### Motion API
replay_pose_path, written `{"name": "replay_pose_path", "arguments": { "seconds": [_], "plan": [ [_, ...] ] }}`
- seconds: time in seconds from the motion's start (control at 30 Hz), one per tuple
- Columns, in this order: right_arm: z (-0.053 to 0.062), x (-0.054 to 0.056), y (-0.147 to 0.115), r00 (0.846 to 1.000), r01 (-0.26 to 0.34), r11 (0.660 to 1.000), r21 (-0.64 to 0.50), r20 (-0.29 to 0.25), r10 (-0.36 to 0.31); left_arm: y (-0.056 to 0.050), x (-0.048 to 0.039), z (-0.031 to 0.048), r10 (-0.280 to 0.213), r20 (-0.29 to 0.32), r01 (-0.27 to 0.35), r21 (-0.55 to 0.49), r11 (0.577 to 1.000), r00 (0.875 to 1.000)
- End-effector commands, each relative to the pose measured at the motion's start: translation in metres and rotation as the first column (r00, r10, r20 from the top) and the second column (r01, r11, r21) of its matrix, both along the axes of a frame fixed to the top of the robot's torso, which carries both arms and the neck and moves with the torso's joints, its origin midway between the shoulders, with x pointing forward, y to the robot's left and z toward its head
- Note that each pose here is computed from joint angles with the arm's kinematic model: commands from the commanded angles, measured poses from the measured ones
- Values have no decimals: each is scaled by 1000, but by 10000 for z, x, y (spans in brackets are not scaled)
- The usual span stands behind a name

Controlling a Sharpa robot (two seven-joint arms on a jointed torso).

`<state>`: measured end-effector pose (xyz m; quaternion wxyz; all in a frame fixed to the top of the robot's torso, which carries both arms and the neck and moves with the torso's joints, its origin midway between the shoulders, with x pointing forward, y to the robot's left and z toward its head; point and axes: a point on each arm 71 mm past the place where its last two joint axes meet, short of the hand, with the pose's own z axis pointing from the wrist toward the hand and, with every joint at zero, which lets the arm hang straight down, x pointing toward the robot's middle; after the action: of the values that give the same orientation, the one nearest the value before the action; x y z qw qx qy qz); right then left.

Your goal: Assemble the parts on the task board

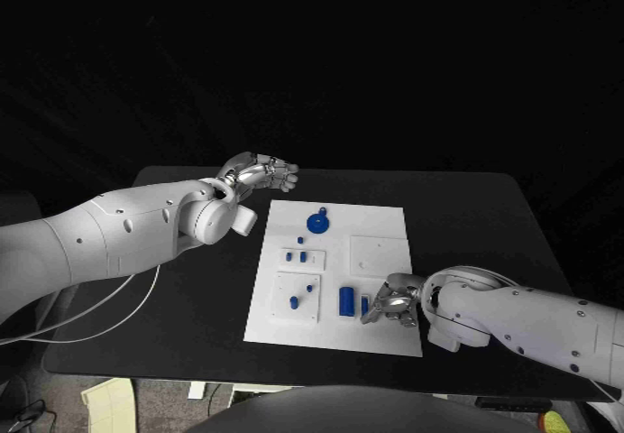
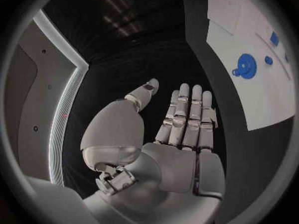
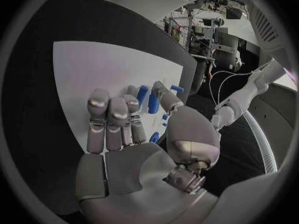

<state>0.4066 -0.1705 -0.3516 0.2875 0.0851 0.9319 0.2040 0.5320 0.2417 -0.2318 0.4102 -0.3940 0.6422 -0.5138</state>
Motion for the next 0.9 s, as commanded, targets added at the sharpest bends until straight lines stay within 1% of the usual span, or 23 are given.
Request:
{"name": "replay_pose_path", "arguments": {
  "seconds": [0.03, 0.4, 0.9],
  "plan": [
    [-22, -5, -14, 1000, -8, 1000, -21, -3, 8, -23, -5, 5, -15, 2, 15, -14, 1000, 1000],
    [-58, -9, -20, 1000, 2, 1000, -24, -6, -2, -20, -5, 1, -15, 1, 15, -14, 1000, 1000],
    [-52, 18, -24, 999, 28, 999, -19, 19, -28, -26, -6, 0, -15, 0, 15, -13, 1000, 1000]
  ]
}}
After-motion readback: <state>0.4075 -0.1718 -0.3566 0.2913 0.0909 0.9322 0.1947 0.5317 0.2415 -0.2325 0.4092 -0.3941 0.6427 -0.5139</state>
